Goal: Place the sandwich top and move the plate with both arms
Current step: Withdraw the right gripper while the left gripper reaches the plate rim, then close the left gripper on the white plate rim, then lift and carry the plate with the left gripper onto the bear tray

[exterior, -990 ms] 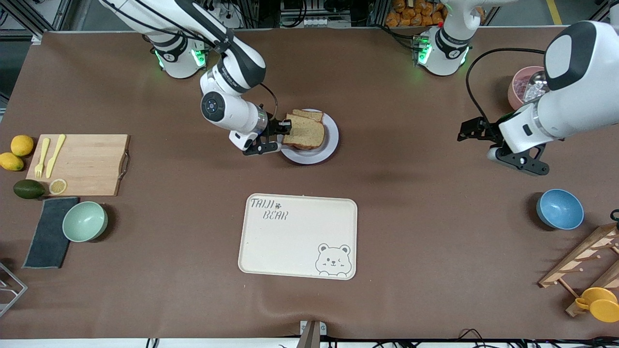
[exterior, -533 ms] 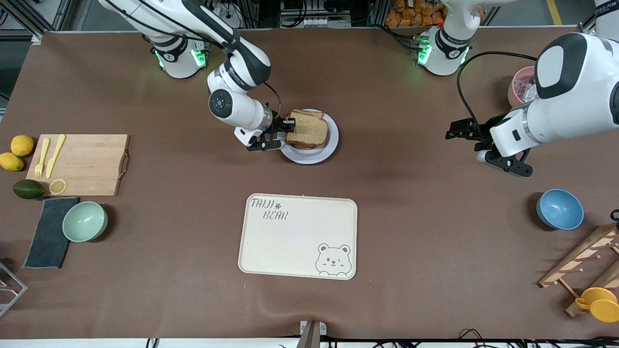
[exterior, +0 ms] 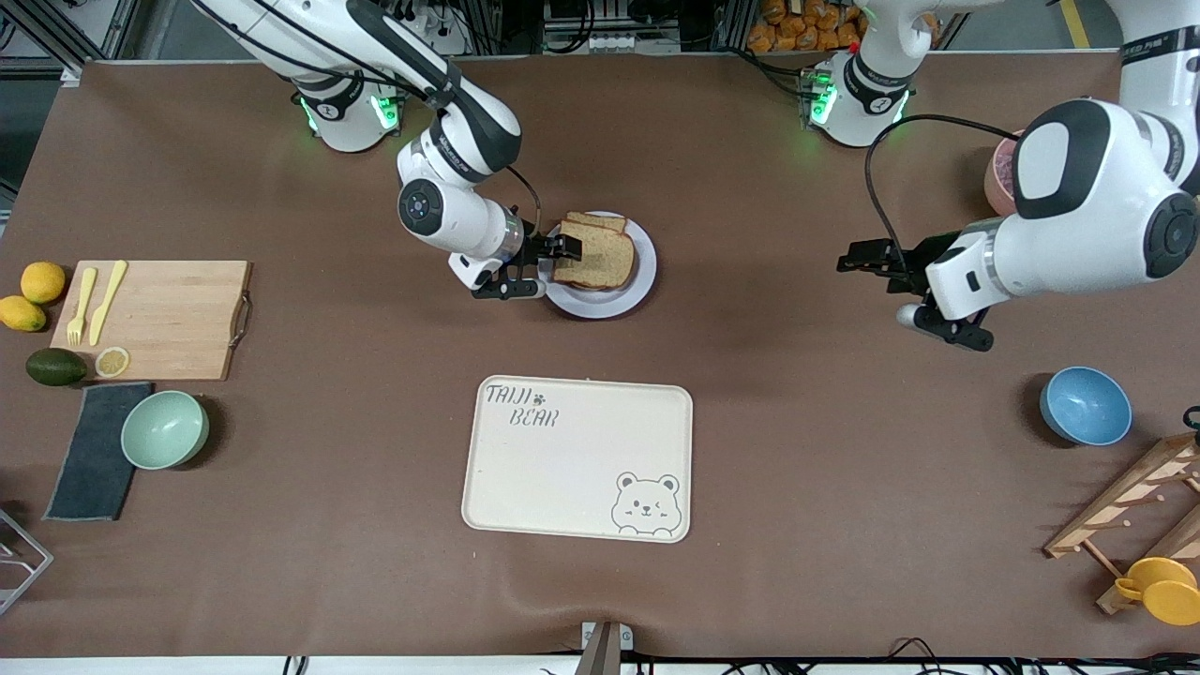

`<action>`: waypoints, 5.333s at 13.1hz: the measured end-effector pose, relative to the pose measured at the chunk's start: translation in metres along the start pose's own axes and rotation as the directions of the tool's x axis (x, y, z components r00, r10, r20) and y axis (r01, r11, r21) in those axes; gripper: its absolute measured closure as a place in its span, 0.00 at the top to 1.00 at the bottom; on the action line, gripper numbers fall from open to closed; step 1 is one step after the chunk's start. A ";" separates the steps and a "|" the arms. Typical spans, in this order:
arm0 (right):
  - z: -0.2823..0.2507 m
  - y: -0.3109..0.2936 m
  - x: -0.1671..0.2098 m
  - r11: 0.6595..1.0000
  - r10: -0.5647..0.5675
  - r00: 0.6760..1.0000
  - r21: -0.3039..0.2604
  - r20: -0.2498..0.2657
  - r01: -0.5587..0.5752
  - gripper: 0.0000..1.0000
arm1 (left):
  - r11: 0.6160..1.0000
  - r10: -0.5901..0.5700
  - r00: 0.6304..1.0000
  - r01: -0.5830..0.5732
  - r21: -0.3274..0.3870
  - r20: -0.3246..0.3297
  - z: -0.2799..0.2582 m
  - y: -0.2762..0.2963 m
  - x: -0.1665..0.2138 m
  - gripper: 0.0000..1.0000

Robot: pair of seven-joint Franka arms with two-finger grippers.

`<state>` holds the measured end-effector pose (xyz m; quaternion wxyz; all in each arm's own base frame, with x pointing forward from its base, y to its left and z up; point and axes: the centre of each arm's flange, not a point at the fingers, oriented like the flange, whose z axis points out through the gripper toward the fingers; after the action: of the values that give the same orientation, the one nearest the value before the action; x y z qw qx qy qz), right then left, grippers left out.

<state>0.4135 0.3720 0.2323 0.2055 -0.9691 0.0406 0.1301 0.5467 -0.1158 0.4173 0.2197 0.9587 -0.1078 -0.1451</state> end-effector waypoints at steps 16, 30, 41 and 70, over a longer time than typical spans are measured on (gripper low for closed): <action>-0.259 0.134 0.124 0.954 0.178 0.979 -0.260 0.096 -0.148 1.00 | 0.954 0.177 0.984 -0.167 -0.248 0.019 0.242 0.052 0.022 1.00; -0.464 0.153 0.061 0.917 0.038 0.992 -0.390 -0.121 -0.083 1.00 | 0.905 0.023 1.000 -0.014 -0.425 0.016 0.359 0.075 0.014 1.00; -0.484 0.171 0.066 0.920 -0.032 0.984 -0.389 -0.176 -0.040 1.00 | 0.885 0.025 1.000 -0.017 -0.466 0.012 0.382 0.074 0.007 0.13; -0.504 0.184 0.059 0.923 -0.013 0.974 -0.378 -0.228 -0.076 1.00 | 0.546 -0.399 0.848 -0.085 -0.833 -0.349 0.324 0.095 0.048 0.05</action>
<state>0.5650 -0.0035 0.5897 0.0033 -0.9982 0.0530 0.0276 0.4722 -0.3391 0.1699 0.6467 0.7505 0.1238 0.0559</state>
